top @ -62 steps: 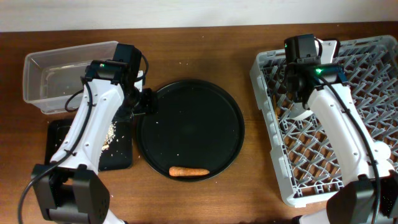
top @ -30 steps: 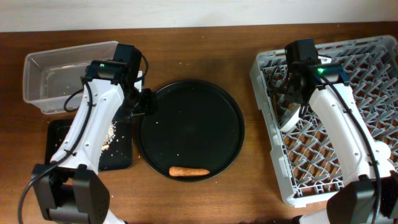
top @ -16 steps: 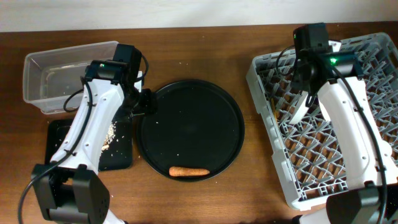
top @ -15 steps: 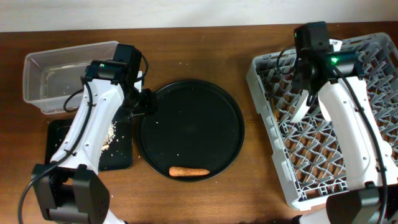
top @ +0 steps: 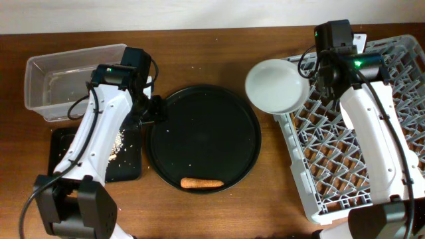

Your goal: Sort waste into correct bins and load items into the dishwasher rack

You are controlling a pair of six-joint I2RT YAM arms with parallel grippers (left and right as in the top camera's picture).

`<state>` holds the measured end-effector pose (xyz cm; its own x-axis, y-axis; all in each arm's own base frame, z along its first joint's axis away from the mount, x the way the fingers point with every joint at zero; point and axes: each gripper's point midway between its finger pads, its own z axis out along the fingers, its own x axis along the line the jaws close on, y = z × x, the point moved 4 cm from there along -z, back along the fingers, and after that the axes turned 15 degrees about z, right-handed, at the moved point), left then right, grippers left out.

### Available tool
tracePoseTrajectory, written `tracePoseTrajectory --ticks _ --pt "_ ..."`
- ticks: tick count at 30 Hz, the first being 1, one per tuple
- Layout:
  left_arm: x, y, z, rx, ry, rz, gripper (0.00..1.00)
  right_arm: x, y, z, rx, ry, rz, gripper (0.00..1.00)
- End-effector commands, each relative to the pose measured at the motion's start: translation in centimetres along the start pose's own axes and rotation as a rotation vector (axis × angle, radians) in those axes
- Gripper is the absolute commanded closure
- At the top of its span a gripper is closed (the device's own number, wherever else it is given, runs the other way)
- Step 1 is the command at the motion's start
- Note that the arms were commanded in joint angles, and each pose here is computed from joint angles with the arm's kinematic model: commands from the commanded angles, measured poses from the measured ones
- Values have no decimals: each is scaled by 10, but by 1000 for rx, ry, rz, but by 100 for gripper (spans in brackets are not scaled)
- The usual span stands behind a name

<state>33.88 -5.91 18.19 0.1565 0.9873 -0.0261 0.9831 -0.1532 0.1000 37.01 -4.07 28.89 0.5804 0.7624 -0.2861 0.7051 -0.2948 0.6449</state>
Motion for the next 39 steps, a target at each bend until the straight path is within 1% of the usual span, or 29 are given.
tracePoseTrajectory --ticks 1,5,6,8,9,10,12,15,17,18,20,21,25,27,31,33,35,36,38,39 --pt "2 1 -7 -21 7 -7 21 -7 9 -7 -43 -36 -24 87" --pt "2 1 -7 -20 7 -7 21 0 6 -7 -17 14 -23 86" --pt "2 1 -7 -20 7 -7 21 3 4 -7 -4 41 -23 82" --pt "2 1 -7 -20 7 -7 21 12 0 -8 26 106 -22 80" --pt "2 1 -7 -20 7 -7 21 15 -1 -8 37 130 -22 77" --pt "2 1 -7 -20 7 -7 21 25 -5 -10 67 202 -20 70" --pt "2 1 -7 -20 7 -7 21 39 -11 -14 117 315 -18 65" --pt "2 1 -7 -20 7 -7 21 55 -19 -20 180 432 -23 66" --pt "2 1 -7 -20 7 -7 21 71 -28 -21 245 529 -41 85" --pt "2 0 -7 -20 6 -7 21 83 -33 -21 269 601 -107 96" --pt "1 1 -7 -21 3 -7 20 108 -44 -22 305 776 -257 96" --pt "1 1 -7 -22 3 -7 17 118 -47 -20 310 829 -305 96" --pt "1 1 -7 -21 3 -8 17 152 -51 19 321 836 -325 96" --pt "1 1 -7 -21 3 -8 17 165 -61 32 353 859 -353 96" --pt "1 1 -7 -21 3 -8 16 183 -77 64 395 839 -390 96" --pt "1 1 -7 -21 3 -8 16 181 -73 81 353 743 -397 96" --pt "1 -1 -7 -13 3 -8 17 169 -58 102 261 558 -370 96" --pt "1 -1 -7 -13 3 -8 16 165 -52 108 240 514 -338 96" --pt "0 -1 -7 -13 -4 -8 17 152 -44 119 242 478 -271 96" --pt "-1 -1 -7 -14 -14 -8 16 149 -44 121 267 499 -235 96"
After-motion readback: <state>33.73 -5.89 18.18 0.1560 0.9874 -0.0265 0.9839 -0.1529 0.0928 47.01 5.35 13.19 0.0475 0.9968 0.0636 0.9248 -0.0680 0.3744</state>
